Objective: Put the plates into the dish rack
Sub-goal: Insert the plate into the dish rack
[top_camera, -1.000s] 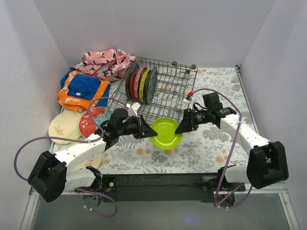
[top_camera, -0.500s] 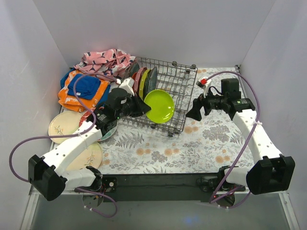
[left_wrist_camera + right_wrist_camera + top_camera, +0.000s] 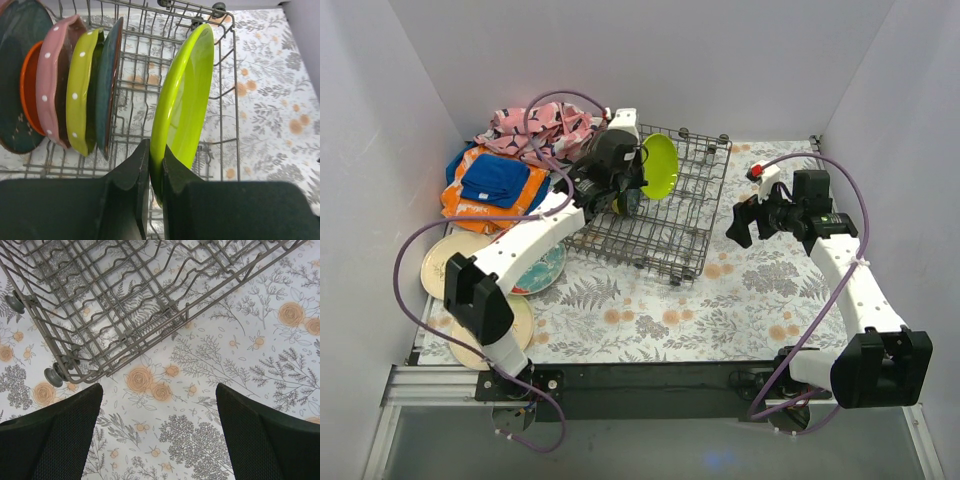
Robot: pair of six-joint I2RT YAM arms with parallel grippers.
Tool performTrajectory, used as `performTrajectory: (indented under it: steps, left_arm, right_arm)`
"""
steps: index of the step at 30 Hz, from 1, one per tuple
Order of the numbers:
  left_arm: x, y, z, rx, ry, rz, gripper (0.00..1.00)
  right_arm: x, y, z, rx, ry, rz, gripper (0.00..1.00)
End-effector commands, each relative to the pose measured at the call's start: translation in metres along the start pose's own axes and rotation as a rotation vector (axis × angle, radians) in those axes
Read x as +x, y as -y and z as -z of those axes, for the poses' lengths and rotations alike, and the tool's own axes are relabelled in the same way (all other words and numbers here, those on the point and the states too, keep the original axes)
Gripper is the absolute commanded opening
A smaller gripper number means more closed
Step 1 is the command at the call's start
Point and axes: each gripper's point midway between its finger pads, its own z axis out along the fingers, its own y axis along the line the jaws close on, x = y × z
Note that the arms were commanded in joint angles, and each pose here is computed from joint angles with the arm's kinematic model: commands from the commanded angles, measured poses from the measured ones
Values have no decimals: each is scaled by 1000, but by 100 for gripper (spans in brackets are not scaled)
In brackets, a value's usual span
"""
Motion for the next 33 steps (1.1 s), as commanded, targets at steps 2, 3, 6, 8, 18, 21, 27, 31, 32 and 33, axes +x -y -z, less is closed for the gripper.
performTrajectory:
  steps: [2,3,6,8,18,21,27,31,32,33]
  left_arm:
    - [-29,10,-7,-118,103,-184,0]
    - [-27,11,-12,-134,103,-204,0]
    - [-22,8,-31,-199,104,-267,0]
    - [-14,7,-47,-226,94,-300,0]
    - [4,-8,-91,-351,79,-447,0]
    - [9,-16,-98,-395,81,-460,0]
    - [9,-26,-104,-434,81,-459,0]
    - [14,-30,-108,-438,70,-465,0]
    - [15,-31,-108,-438,67,-466,0]
    - [17,-32,-109,-435,61,-468,0]
  right_arm:
    - [-11,-1,1,-7,60,19,98]
    - [-11,0,1,-4,60,15,98]
    - [-10,1,0,-5,59,8,98]
    - [-9,1,1,-3,59,1,98]
    - [0,3,2,11,51,-25,98]
    - [2,5,2,14,48,-30,98]
    - [4,5,1,10,43,-37,99]
    - [6,5,0,8,39,-43,98]
    - [5,5,0,7,40,-45,98]
    - [5,5,0,7,40,-45,98]
